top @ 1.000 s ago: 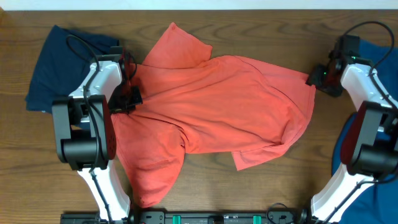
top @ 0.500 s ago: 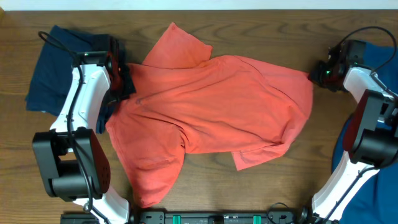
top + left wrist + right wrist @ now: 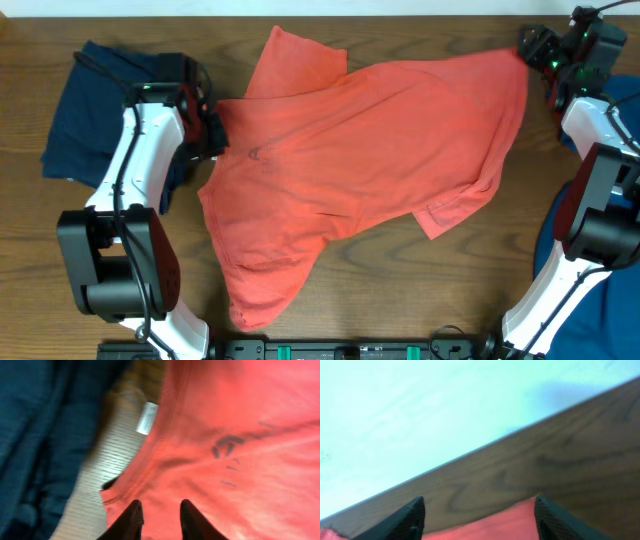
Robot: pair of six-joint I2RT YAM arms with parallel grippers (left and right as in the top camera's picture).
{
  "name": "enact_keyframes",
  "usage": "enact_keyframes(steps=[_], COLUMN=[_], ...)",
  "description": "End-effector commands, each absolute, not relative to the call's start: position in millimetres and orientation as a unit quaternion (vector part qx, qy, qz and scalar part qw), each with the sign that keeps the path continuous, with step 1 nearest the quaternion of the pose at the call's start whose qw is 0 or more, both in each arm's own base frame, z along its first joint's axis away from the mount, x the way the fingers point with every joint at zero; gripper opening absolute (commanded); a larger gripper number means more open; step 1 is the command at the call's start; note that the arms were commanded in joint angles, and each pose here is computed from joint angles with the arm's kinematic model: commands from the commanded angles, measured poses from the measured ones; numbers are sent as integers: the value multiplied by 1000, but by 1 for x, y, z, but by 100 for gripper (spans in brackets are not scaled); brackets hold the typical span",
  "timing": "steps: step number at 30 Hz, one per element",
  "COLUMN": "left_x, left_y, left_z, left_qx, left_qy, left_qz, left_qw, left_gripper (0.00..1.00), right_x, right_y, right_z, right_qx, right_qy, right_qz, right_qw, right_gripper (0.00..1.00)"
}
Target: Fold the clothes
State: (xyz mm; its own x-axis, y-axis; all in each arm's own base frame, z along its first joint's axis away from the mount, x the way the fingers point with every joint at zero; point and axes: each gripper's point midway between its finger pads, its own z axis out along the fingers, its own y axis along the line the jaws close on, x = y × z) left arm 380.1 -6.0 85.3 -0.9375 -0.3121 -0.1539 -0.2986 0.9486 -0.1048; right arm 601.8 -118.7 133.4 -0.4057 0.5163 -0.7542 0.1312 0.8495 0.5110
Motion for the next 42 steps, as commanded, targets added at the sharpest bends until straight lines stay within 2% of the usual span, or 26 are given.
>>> enact_keyframes(steps=[1,6,10,14,16,20,22,26,31,37,39,42], left_x=[377,362,344,337,335,330,328,320,308,291,285,278], left_y=[-21,-21,-18,-18,-14,-14,-11,-9,-9,-8,-8,-8], left_z=[85,83,82,81,81,81,81,82,96,120,123,119], left_qx=[-109,-103,-109,-94,-93,-89,-87,-87,-87,-100,-110,-125], left_qy=[990,993,993,995,996,996,996,996,996,994,993,991], left_qz=[-45,-39,-34,-31,-20,-18,-11,-4,-2,-3,-2,1], left_qw=[80,50,14,-1,-4,-13,-16,-30,-36,-30,-38,-53], left_gripper=[34,36,35,36,36,36,36,36,36,36,36,36], right_x=[589,537,491,425,395,343,325,297,275,262,257,247], right_y=[-119,-104,-88,-48,-28,11,34,68,63,74,83,92], right_z=[139,162,187,201,197,173,159,121,70,26,16,5], right_qx=[187,160,157,157,152,116,81,12,18,29,29,27], right_qy=[825,860,884,914,933,969,979,991,999,998,996,993], right_qz=[224,256,254,265,253,198,181,131,26,53,83,112], right_qw=[484,411,360,265,209,90,46,-6,-24,-21,-24,-32], right_gripper=[72,79,79,75,69,68,72,73,72,65,56,49])
